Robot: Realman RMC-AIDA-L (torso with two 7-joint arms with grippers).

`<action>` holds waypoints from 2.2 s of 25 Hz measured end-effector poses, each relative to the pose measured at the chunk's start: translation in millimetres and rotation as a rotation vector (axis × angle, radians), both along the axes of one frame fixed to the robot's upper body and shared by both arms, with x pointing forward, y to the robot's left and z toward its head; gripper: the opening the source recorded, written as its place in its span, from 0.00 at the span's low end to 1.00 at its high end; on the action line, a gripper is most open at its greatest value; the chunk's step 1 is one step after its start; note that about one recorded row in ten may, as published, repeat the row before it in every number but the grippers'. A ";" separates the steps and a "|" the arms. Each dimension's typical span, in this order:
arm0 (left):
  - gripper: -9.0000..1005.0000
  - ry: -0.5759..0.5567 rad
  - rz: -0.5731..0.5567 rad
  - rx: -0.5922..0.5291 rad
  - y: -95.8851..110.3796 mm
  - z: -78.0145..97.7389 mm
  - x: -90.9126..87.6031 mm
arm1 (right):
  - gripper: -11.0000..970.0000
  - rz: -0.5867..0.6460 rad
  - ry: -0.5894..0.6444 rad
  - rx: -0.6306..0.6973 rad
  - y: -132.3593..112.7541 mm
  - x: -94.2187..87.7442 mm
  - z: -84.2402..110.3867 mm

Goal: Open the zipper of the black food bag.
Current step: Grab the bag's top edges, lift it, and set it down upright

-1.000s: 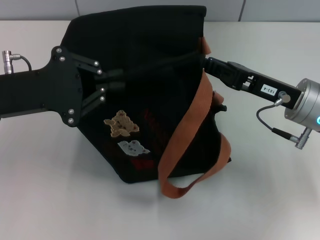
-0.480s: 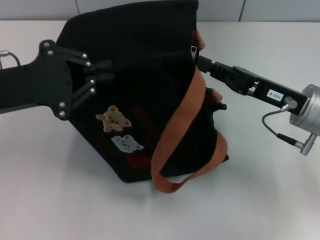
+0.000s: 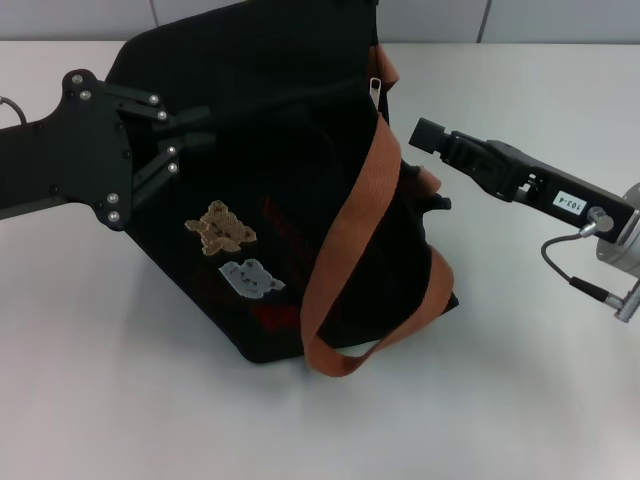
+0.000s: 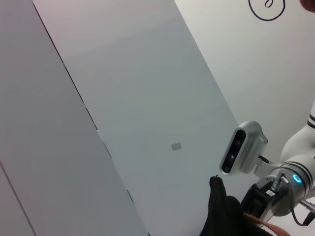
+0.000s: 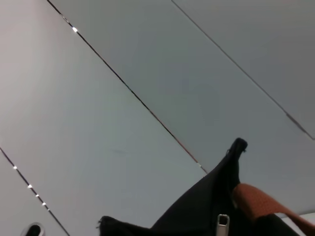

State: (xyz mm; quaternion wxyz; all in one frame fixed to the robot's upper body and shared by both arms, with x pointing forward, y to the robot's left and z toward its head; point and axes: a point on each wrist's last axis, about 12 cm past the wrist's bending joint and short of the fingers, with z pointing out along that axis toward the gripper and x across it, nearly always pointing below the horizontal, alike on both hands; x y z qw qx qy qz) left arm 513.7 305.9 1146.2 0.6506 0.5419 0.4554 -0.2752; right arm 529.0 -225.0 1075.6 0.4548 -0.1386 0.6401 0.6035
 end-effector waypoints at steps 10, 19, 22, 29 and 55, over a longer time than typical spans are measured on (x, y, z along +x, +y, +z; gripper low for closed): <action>0.08 0.003 -0.008 -0.013 -3.1 -4.3 0.8 | 0.08 0.023 -0.008 -0.005 10.6 12.1 7.6; 0.08 0.008 -0.003 -0.023 -3.8 -5.3 1.8 | 0.09 0.054 0.017 -0.140 33.2 19.5 -5.9; 0.08 0.006 0.001 -0.026 -2.5 -4.5 1.8 | 0.09 0.031 0.015 -0.133 20.9 14.0 -8.2; 0.08 0.004 0.001 -0.032 -3.9 -3.6 3.0 | 0.09 0.008 -0.008 -0.076 8.5 6.2 -4.9; 0.08 0.003 -0.004 -0.042 -9.5 -4.5 5.9 | 0.08 -0.058 0.040 -0.096 14.1 13.4 -12.4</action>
